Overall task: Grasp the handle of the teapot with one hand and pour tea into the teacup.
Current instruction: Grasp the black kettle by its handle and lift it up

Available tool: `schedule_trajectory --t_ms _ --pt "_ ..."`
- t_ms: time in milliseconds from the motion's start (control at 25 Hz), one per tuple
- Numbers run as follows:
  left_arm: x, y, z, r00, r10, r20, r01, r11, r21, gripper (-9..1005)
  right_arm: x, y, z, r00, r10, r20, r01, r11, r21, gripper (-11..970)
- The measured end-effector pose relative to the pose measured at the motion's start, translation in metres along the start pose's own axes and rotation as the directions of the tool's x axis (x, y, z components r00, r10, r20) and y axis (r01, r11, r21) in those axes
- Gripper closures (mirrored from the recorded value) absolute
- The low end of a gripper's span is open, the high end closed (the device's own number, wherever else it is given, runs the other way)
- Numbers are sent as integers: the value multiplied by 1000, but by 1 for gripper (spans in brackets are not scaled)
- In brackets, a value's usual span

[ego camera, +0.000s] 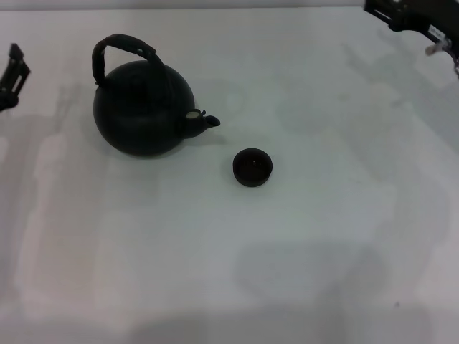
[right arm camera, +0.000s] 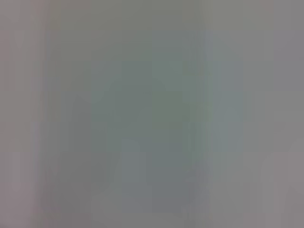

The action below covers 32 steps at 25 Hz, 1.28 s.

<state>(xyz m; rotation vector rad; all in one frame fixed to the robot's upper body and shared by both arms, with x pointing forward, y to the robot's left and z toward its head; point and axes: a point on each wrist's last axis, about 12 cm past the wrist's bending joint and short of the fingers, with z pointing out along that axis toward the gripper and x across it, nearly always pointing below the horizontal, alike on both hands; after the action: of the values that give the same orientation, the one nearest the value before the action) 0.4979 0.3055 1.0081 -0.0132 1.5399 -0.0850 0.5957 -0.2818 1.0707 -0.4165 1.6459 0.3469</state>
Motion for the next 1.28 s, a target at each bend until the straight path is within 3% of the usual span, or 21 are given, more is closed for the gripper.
schedule_trajectory --t_ms 80,160,280,480,760,1280 --pt "3 -1 -4 1000 9 -14 -9 1000 22 108 4 -4 -3 997 -78 11 77 996 55 115" --pt "4 -1 -7 1000 11 -20 -10 1000 23 109 8 -12 -7 996 -83 20 79 988 130 115" --pt "8 0 -17 1000 4 -31 -3 1000 21 109 13 -26 -14 999 -5 37 -4 971 241 115" --pt "14 -4 -34 999 2 -49 0 999 50 108 20 -42 -22 997 70 40 -79 936 342 115" --pt "14 -14 -46 998 -18 -56 30 975 219 109 22 -65 -31 987 153 57 -162 867 472 114" --pt "1 -3 -12 997 15 -80 14 940 341 108 17 -67 -18 982 185 43 -182 850 494 114"
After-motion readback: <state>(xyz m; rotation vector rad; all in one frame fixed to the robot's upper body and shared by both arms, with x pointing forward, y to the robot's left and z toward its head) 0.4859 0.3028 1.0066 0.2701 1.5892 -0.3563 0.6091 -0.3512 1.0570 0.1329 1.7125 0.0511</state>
